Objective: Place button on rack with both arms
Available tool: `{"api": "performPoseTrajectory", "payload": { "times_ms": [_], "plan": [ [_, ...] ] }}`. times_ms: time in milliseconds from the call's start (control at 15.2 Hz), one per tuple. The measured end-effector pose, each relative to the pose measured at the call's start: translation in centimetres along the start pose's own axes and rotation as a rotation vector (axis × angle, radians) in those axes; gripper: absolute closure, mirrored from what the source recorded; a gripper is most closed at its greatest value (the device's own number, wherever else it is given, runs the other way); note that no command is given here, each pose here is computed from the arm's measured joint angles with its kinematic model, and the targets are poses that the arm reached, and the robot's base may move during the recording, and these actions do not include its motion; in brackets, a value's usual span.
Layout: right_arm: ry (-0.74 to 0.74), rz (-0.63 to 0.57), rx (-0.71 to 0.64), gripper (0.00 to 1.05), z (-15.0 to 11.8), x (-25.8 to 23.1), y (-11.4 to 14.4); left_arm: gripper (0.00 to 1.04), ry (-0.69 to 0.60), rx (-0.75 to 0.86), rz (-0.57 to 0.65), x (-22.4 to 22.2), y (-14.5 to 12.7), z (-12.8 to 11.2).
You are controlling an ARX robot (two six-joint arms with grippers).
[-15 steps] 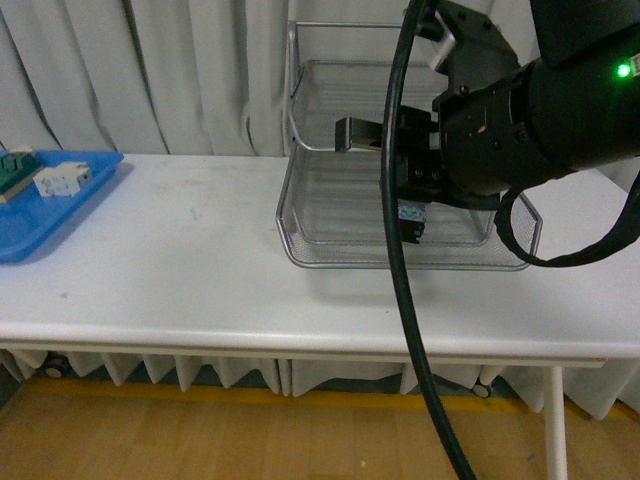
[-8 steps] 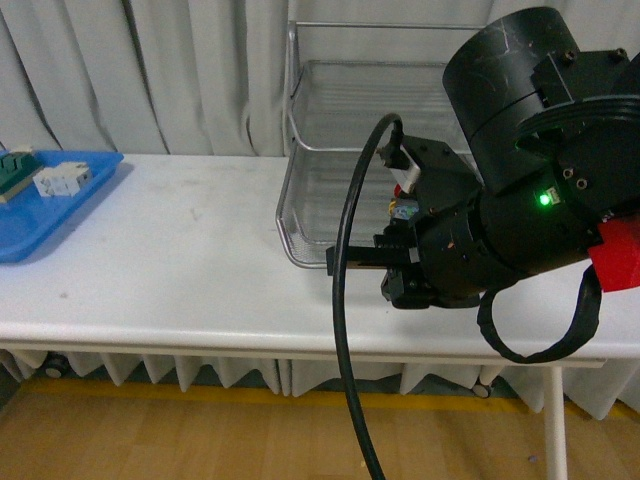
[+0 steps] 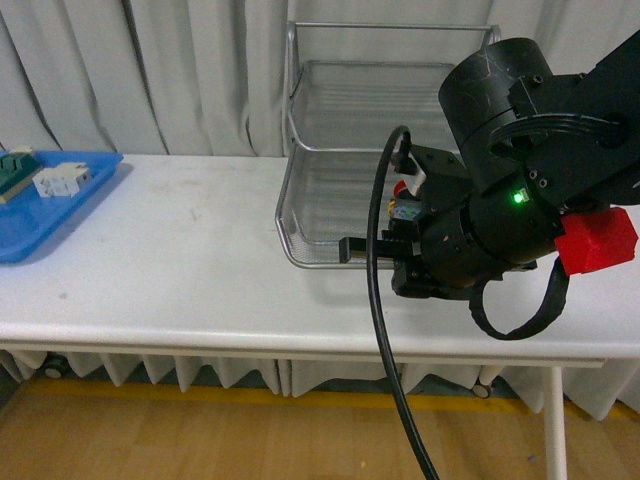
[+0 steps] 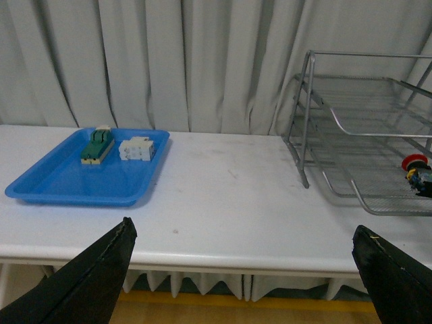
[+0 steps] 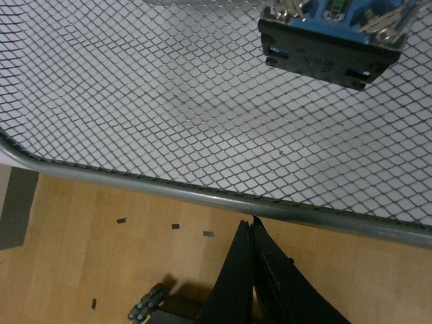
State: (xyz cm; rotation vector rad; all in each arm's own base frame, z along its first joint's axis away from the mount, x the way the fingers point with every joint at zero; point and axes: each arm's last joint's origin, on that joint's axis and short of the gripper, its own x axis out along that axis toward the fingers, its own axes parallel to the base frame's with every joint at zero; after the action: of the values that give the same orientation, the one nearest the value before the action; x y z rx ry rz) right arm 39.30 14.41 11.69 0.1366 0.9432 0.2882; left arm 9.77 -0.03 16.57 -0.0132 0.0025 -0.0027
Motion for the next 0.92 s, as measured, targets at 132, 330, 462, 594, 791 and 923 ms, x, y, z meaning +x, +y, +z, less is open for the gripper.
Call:
{"api": "performPoseTrajectory", "payload": {
  "times_ms": [132, 330, 462, 594, 791, 923],
  "plan": [
    [0.004, -0.007, 0.005, 1.03, 0.5, 0.6, -0.2, 0.07, 0.0, 0.0, 0.0, 0.0, 0.0, 0.0],
    [-0.006, -0.028, 0.011, 1.03, 1.7, 1.7, -0.7, 0.07, 0.0, 0.0, 0.0, 0.0, 0.0, 0.0],
    [-0.033, -0.051, 0.02, 1.03, 3.2, 2.0, -1.6, 0.07, 0.0, 0.0, 0.0, 0.0, 0.0, 0.0],
    [-0.07, -0.063, 0.025, 1.03, 5.0, 2.2, -2.5, 0.07, 0.0, 0.0, 0.0, 0.0, 0.0, 0.0],
    [-0.092, -0.092, 0.043, 1.03, 6.4, 2.8, -3.9, 0.07, 0.0, 0.0, 0.0, 0.0, 0.0, 0.0],
    [-0.107, -0.1, 0.049, 1.03, 7.0, 3.1, -4.6, 0.07, 0.0, 0.0, 0.0, 0.0, 0.0, 0.0]
  ]
}}
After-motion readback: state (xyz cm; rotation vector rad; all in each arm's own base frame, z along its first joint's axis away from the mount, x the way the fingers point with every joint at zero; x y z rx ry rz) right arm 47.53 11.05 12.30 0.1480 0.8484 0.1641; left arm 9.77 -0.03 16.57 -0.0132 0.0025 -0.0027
